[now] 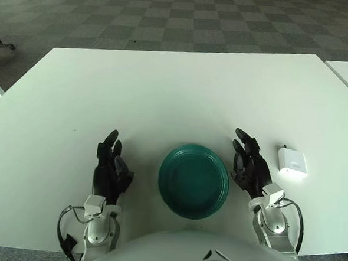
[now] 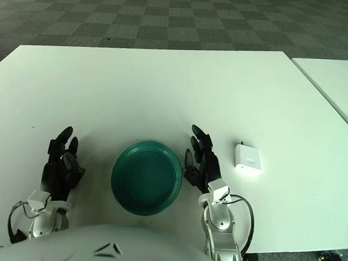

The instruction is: Put the charger into the plate.

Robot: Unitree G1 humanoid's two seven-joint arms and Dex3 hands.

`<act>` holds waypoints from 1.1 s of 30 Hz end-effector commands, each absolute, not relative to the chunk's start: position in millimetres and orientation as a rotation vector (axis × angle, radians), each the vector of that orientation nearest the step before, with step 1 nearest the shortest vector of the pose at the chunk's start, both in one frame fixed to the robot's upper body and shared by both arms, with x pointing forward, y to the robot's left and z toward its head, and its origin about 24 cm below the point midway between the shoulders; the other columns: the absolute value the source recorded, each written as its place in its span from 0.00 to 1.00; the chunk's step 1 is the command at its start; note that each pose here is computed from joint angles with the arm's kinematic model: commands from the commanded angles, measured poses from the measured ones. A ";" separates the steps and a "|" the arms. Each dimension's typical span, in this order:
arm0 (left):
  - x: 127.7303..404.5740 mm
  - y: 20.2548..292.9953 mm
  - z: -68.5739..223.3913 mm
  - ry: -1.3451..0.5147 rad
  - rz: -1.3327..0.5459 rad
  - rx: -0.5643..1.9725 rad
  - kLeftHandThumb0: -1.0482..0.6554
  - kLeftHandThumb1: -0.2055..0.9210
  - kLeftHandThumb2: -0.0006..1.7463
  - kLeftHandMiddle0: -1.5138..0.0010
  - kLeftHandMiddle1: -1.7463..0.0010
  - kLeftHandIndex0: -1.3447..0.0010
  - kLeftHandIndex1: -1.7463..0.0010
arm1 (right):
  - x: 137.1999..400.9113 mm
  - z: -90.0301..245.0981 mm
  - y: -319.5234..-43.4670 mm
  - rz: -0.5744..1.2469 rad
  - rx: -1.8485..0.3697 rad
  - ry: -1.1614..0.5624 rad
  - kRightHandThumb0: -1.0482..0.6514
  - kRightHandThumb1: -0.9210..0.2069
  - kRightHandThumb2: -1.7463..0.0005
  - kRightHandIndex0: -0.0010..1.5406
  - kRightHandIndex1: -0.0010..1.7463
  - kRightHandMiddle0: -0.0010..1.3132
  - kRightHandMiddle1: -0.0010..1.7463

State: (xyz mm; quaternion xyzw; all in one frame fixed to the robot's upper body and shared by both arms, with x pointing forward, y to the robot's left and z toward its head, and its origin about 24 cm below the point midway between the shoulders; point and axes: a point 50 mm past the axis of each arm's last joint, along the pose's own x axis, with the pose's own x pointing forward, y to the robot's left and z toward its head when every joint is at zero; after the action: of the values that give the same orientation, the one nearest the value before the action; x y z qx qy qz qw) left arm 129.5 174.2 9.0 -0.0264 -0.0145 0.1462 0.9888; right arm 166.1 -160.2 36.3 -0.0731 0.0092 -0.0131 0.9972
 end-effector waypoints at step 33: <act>137.5 200.2 7.7 -0.024 0.266 -0.143 0.06 1.00 0.59 0.82 1.00 1.00 0.55 | 188.6 100.0 -202.5 -0.343 -1.373 -0.526 0.02 0.00 0.59 0.26 0.07 0.01 0.64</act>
State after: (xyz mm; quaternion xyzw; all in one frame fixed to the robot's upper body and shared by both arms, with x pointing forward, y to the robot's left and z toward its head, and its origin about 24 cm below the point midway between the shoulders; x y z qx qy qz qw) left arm 137.3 195.4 7.5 -0.0710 -0.0156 0.1320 0.9886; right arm 189.6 -205.6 101.9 -0.6178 -0.2430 -0.1562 0.7313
